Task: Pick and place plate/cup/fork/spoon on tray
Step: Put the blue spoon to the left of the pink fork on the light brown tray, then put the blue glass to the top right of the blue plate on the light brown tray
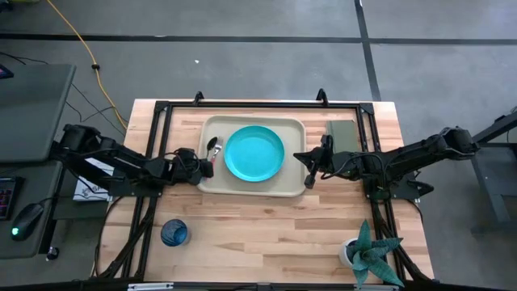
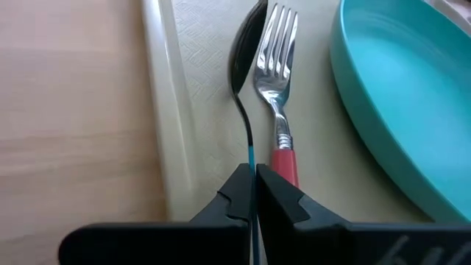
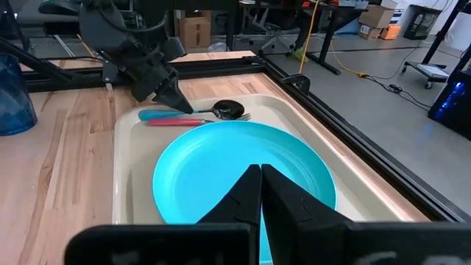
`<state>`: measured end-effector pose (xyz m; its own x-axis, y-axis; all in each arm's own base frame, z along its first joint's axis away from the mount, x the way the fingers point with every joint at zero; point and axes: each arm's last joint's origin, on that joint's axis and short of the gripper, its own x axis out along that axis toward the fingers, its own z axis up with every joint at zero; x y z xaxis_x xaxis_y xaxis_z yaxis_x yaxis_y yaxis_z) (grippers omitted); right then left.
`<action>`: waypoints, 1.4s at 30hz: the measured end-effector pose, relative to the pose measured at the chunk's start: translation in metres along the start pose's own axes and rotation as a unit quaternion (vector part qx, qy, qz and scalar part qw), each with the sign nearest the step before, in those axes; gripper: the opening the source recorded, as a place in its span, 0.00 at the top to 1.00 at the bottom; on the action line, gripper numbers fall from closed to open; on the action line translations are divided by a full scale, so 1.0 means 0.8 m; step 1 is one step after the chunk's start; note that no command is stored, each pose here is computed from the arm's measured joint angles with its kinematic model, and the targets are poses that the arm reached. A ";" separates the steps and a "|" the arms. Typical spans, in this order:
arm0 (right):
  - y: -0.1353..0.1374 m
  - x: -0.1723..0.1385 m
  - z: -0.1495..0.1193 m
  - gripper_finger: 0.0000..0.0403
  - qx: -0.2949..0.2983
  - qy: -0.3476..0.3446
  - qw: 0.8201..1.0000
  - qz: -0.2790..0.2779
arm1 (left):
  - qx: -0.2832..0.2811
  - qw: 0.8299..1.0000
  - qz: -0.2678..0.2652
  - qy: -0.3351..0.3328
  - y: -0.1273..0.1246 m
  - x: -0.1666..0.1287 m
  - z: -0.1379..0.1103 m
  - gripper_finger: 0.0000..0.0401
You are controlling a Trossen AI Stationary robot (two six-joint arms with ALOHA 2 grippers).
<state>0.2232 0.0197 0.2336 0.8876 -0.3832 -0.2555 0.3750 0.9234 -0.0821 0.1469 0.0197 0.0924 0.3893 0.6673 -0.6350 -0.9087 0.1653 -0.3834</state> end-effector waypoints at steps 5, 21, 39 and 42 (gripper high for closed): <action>0.000 0.000 0.000 1.00 0.000 0.000 1.000 0.000 | -0.003 1.000 0.000 -0.001 0.000 0.000 0.000 1.00; 0.000 0.000 0.000 1.00 0.008 0.000 1.000 0.000 | 0.034 0.999 0.014 0.012 0.004 0.005 0.004 0.86; 0.000 0.000 0.000 1.00 0.008 0.000 1.000 0.000 | 0.090 0.996 -0.028 -0.003 -0.010 -0.006 0.018 0.69; 0.000 0.000 0.000 1.00 0.008 0.000 1.000 0.000 | 0.096 0.994 -0.041 -0.010 -0.017 -0.009 0.023 0.69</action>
<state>0.2232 0.0197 0.2338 0.8876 -0.3836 -0.2550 0.3794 0.9228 -0.0676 0.1534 0.0257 0.1146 0.4627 0.6594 -0.5926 -0.8864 0.3546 -0.2975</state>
